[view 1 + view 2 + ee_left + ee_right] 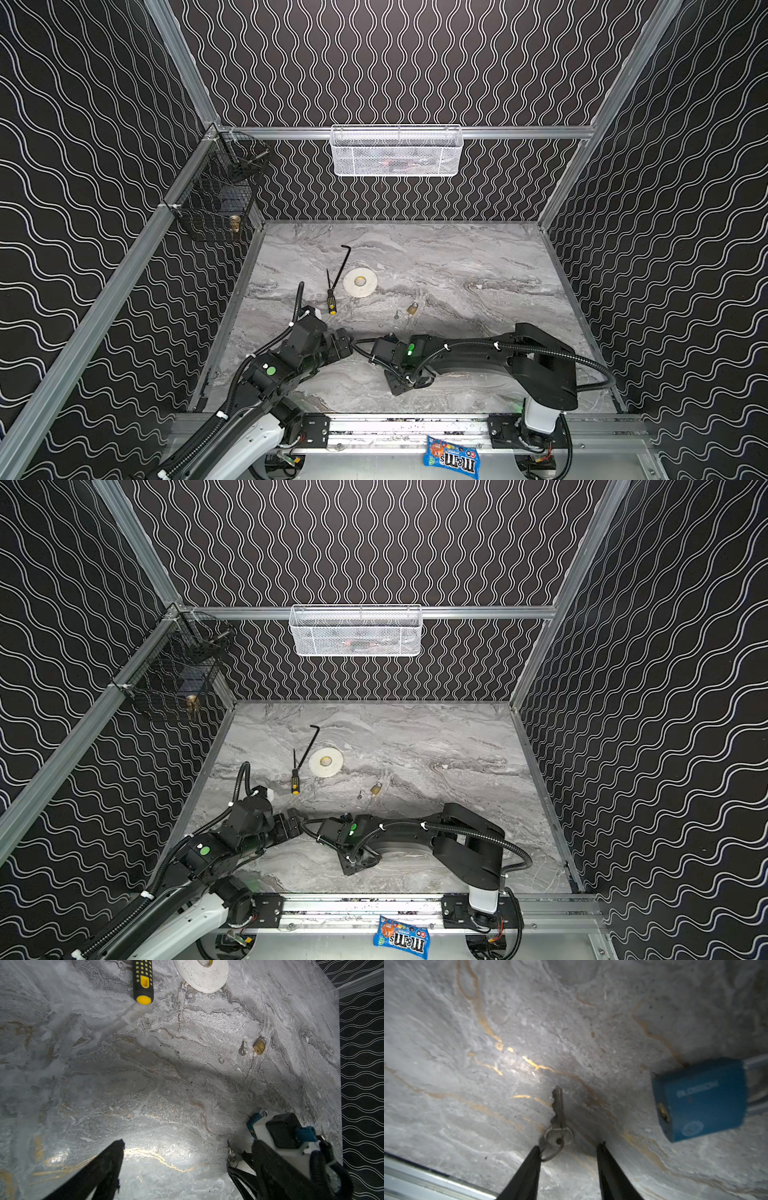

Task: Unlock with the key
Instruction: 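Lower the right gripper over the silver key beside the blue padlock, then close the right gripper on the silver key's ring end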

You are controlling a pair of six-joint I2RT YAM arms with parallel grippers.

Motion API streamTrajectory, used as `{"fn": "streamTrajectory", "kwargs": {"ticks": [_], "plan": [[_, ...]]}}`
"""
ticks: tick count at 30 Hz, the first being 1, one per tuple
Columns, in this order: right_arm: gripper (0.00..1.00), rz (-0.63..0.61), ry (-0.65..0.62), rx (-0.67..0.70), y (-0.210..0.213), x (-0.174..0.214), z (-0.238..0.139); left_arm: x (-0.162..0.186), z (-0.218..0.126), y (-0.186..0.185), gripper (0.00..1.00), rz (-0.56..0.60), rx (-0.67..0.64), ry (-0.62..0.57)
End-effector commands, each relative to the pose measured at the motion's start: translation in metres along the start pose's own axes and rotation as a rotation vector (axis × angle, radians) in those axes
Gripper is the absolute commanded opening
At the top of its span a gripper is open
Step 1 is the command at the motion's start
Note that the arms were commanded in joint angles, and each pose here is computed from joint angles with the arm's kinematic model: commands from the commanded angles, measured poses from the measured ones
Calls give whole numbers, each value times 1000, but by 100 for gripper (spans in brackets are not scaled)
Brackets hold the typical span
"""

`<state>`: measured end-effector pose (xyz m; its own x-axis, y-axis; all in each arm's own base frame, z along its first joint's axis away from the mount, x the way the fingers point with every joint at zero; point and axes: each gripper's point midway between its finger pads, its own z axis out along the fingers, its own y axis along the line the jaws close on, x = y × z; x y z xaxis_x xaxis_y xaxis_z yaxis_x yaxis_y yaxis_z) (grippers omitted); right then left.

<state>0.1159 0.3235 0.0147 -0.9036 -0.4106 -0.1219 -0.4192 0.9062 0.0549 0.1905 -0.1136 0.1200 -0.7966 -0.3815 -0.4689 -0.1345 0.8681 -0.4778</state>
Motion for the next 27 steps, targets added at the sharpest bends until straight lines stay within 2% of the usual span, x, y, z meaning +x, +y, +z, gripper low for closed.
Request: {"fn": "streamTrajectory", "kwargs": {"ticks": [1, 10, 27], "plan": [[46, -9, 0, 65, -14, 4, -5, -5, -2, 2, 99, -14, -16, -24], [44, -43, -12, -42, 11, -1, -6, -13, -9, 5, 99, -21, -42, -57], [30, -44, -12, 25, -1, -1, 3, -17, -8, 1, 99, -14, -61, -47]]}}
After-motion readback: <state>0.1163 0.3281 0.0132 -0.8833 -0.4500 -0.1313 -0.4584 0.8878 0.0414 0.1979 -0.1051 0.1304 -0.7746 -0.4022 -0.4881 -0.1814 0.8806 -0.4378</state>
